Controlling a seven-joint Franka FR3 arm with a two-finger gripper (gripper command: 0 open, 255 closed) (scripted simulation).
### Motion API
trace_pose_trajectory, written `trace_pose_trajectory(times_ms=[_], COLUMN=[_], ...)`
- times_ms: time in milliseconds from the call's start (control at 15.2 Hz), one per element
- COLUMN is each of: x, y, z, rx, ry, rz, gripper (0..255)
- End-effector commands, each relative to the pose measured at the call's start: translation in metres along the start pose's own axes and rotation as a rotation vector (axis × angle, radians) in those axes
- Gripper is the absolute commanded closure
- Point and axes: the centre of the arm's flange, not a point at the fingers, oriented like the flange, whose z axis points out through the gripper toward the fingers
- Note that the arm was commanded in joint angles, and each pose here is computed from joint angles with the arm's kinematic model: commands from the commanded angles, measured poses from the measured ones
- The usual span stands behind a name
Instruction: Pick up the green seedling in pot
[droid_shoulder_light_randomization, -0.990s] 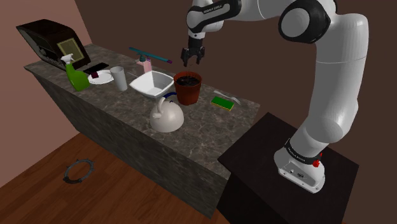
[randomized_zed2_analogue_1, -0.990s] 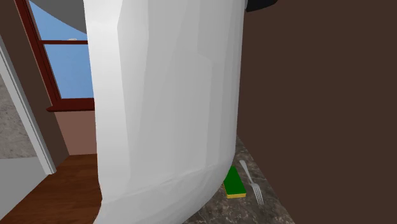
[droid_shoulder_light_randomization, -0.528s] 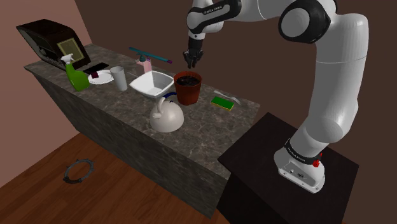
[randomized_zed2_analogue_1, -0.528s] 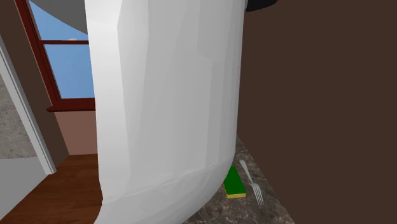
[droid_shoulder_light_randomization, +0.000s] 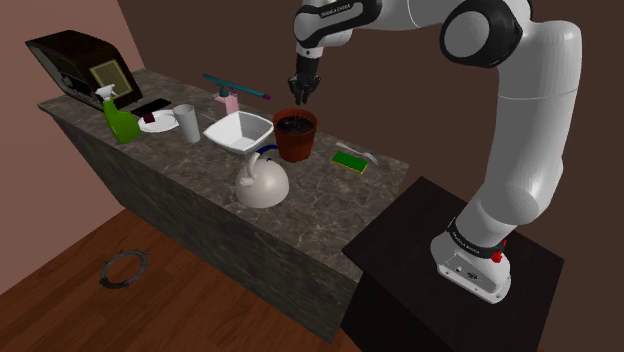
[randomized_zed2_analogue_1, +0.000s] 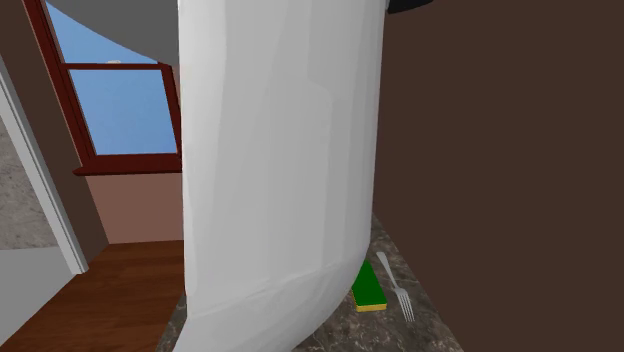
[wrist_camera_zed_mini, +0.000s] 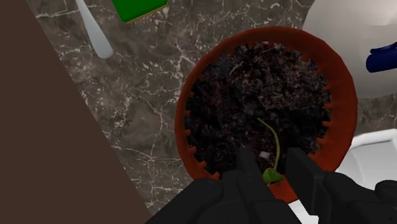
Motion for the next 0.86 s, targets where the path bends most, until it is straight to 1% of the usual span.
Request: trace_pose_trajectory(times_ms=[0,660,792], x=[0.001,0.004,0.004], y=[-0.002,-0.009,-0.009], z=[-0.013,-0.065,-0.066], rx=[0.001,0.001,0.001], ry=[0.005,0.005,0.005], rz=[0.000,0.000,0.000], gripper=[255,255,255])
